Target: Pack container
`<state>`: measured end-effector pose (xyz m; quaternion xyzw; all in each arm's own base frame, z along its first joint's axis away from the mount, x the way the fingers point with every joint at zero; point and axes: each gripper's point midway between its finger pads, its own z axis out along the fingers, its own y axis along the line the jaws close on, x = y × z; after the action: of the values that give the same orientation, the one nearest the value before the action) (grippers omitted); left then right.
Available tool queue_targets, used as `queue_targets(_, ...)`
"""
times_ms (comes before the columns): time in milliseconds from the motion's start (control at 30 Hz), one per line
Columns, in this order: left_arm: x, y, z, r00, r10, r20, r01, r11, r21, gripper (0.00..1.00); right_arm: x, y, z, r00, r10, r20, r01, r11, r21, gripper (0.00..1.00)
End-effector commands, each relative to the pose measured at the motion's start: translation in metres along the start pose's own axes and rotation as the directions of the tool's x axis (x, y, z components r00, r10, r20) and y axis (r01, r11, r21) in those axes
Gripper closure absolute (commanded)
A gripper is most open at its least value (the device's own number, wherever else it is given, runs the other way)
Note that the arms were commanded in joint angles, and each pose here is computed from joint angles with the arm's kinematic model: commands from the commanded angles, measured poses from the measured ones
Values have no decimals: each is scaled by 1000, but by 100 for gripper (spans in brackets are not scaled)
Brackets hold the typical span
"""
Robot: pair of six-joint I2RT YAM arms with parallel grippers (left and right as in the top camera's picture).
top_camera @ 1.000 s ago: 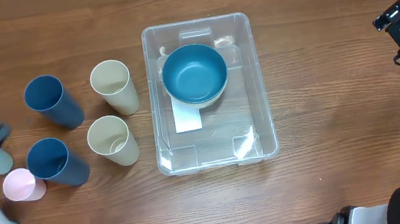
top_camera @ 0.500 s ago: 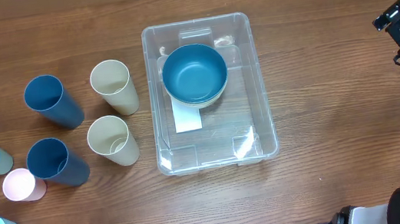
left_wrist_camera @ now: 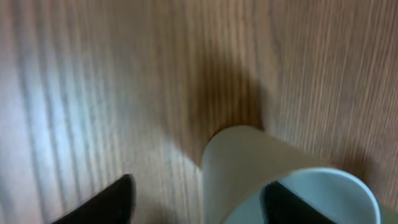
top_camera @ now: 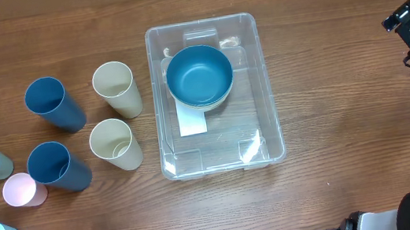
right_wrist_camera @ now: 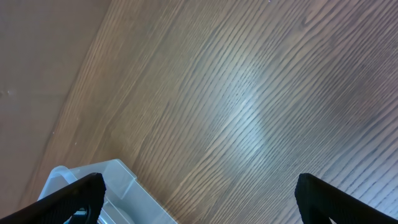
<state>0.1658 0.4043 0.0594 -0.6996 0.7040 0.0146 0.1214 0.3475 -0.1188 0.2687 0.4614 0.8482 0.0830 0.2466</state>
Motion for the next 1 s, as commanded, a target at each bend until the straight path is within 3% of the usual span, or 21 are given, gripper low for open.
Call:
queue_targets(0, -1, -20, 11, 997, 79, -12, -77, 994, 82, 52, -2, 5, -5, 1000, -3, 14, 3, 1000, -17, 0)
queue_targets(67, -4, -23, 11, 995, 98, 2, -97, 991, 89, 55, -2, 5, -5, 1000, -3, 14, 3, 1000, -17, 0)
queue_targets(100, -3, -24, 12, 995, 101, 1, -100, 991, 90, 65, -2, 5, -5, 1000, -3, 14, 3, 1000, -17, 0)
queue_targets(167, -2, -29, 11, 994, 107, 0, -106, 989, 107, 94, -2, 5, -5, 1000, -3, 14, 3, 1000, -17, 0)
queue_targets(300, 2, -53, -12, 994, 110, -19, -102, 964, 244, 96, -2, 5, -5, 1000, -3, 14, 3, 1000, -17, 0)
queue_targets(433, -22, -96, -125, 972, 142, 189, -206, 900, 383, 96, -2, 5, -5, 1000, -3, 14, 3, 1000, -17, 0)
queue_targets(500, -4, -144, -207, 950, 143, 277, -277, 795, 540, 96, -2, 5, -5, 1000, -3, 14, 3, 1000, -17, 0)
queue_targets(600, 72, -196, -291, 868, 306, 390, -491, 641, 590, 96, -2, 5, -5, 1000, -3, 14, 3, 1000, -17, 0)
queue_targets(667, 186, -242, -347, 657, 533, 534, -743, 336, 579, 96, -2, 5, -5, 1000, -3, 14, 3, 1000, -17, 0)
queue_targets(700, 252, -256, -363, 497, 630, 597, -830, 144, 539, 96, -2, 5, -5, 1000, -3, 14, 3, 1000, -17, 0)
queue_targets(733, 297, -262, -367, 380, 680, 627, -863, 17, 504, 96, -2, 5, -5, 1000, -3, 14, 3, 1000, -17, 0)
queue_targets(767, 367, -266, -369, 177, 724, 666, -883, -182, 433, 96, -2, 5, -5, 1000, -3, 14, 3, 1000, -17, 0)
queue_targets(833, 463, -263, -362, -91, 715, 693, -834, -435, 339, 96, -2, 5, -5, 1000, -3, 14, 3, 1000, -17, 0)
queue_targets(867, 504, -259, -350, -213, 696, 686, -799, -528, 287, 96, -2, 5, -5, 1000, -3, 14, 3, 1000, -17, 0)
queue_targets(967, 588, -252, -298, -413, 686, 599, -726, -646, 238, 96, -2, 5, -5, 1000, -3, 14, 3, 1000, -17, 0)
